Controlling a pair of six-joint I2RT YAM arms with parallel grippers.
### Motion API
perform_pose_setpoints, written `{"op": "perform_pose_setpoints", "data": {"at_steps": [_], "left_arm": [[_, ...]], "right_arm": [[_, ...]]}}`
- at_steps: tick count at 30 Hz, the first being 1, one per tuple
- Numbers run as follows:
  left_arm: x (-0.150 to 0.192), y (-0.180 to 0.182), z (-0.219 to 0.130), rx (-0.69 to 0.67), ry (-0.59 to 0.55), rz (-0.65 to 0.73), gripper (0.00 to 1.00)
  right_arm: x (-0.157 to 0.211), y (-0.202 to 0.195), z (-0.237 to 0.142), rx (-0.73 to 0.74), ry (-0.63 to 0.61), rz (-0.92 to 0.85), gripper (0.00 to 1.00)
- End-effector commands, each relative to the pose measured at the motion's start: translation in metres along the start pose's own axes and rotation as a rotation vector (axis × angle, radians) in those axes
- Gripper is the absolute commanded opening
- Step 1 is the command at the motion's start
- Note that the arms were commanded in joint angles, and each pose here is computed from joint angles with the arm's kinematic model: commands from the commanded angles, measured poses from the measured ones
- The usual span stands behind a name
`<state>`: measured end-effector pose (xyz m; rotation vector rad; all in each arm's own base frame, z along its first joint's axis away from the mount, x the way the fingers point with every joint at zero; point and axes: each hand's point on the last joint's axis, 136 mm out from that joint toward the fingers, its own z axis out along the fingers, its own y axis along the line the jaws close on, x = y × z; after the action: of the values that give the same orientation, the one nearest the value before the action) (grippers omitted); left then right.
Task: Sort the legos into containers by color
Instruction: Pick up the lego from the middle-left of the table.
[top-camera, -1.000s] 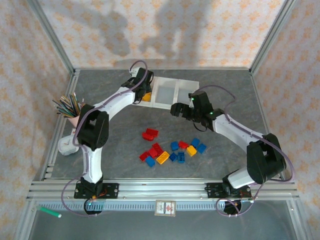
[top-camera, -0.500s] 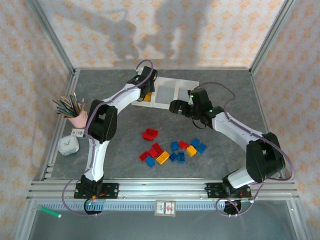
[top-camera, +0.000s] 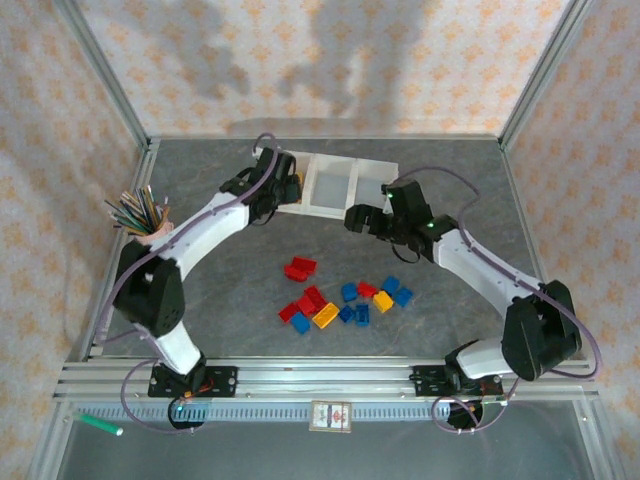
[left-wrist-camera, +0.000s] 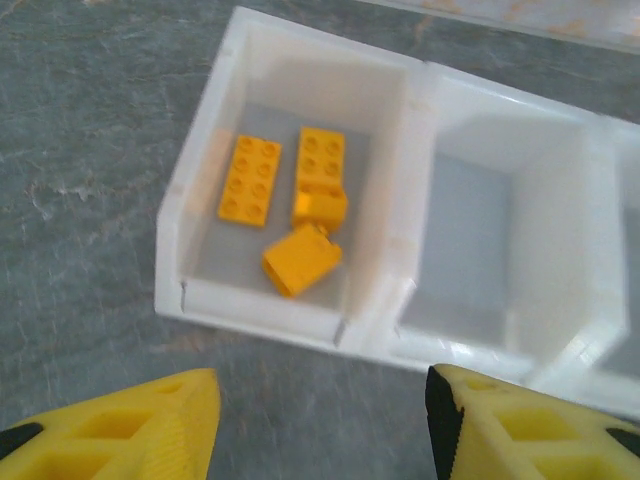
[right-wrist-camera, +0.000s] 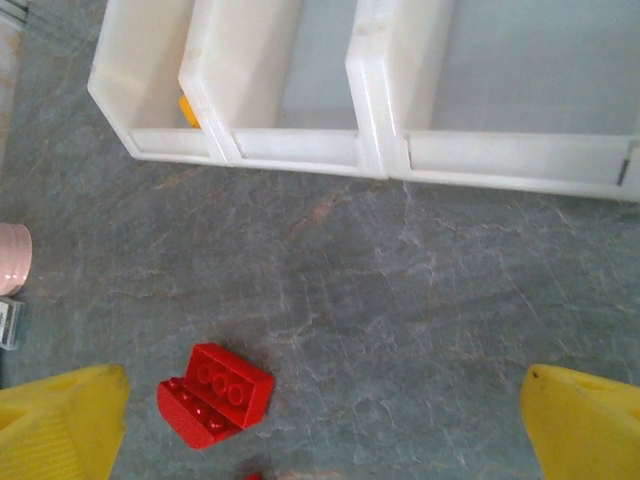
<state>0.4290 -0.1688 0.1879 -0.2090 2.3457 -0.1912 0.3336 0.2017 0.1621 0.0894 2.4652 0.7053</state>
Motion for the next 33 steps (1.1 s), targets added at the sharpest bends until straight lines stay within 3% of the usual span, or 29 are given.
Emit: {"op": "perform_pose_setpoints", "data": {"at_steps": [1,9,20,26,33], "left_arm": [[0.043,-0.008,-0.02,0.032,0.064,0.034,0.59],[0.138,-0.03,-0.067,0.101,0.195,0.124,0.58],[0.238,-0.071,-0.112,0.237,0.352,0.266,0.58],[0.277,-0.086,-0.112,0.25,0.402,0.352,0.58],[0.285,-0.084,-0.09,0.172,0.383,0.418,0.61]], "right_arm": [[0.021,-0.019,-0.009,0.06,0.052,0.017,1.0],[0.048,-0.038,-0.017,0.097,0.089,0.055,1.0],[0.066,-0.058,-0.021,0.135,0.116,0.08,1.0],[0.071,-0.066,-0.02,0.136,0.116,0.098,1.0],[0.074,-0.07,-0.017,0.139,0.119,0.095,1.0]]}}
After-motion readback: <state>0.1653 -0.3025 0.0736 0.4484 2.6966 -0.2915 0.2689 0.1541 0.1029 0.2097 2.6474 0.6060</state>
